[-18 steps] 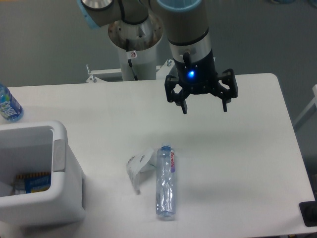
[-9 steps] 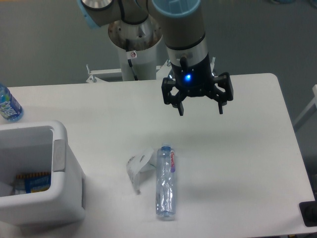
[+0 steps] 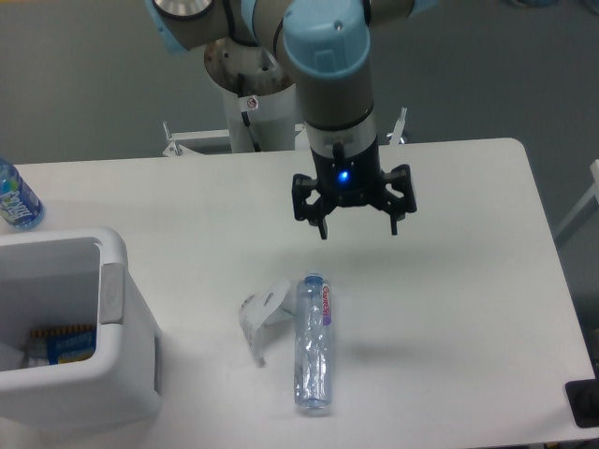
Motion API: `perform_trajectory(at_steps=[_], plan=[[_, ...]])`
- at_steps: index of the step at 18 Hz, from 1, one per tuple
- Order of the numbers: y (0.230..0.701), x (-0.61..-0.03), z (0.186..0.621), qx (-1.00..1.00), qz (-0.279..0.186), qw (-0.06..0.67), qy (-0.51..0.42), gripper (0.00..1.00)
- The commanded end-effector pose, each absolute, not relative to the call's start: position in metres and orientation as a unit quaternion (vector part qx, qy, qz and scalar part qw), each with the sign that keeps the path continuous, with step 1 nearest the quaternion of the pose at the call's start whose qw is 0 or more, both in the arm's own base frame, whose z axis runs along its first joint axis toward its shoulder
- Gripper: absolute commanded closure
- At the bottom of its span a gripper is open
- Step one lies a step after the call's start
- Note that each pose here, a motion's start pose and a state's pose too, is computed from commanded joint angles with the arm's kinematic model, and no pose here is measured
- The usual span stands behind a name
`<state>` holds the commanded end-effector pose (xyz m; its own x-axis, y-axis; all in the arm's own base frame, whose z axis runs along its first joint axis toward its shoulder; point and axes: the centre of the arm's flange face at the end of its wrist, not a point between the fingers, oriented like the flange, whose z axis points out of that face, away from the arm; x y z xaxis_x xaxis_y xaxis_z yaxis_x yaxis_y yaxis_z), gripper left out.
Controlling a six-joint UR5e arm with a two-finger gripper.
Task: Place the trash in the trash can
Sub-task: 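Move the open gripper down toward the crumpled white paper, then lower the gripper onto the white paper and close on it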
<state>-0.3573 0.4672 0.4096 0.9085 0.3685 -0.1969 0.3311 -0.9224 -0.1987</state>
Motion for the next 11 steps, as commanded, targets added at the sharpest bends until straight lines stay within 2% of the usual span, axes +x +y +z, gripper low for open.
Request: perform_trajectory(at_steps=[5, 11], plan=[[0.485, -0.338, 0.376, -0.983, 0.096, 0.062, -0.144, 0.00], [0.509, -0.321, 0.293, -0.996, 0.050, 0.004, -0.078, 0.00]])
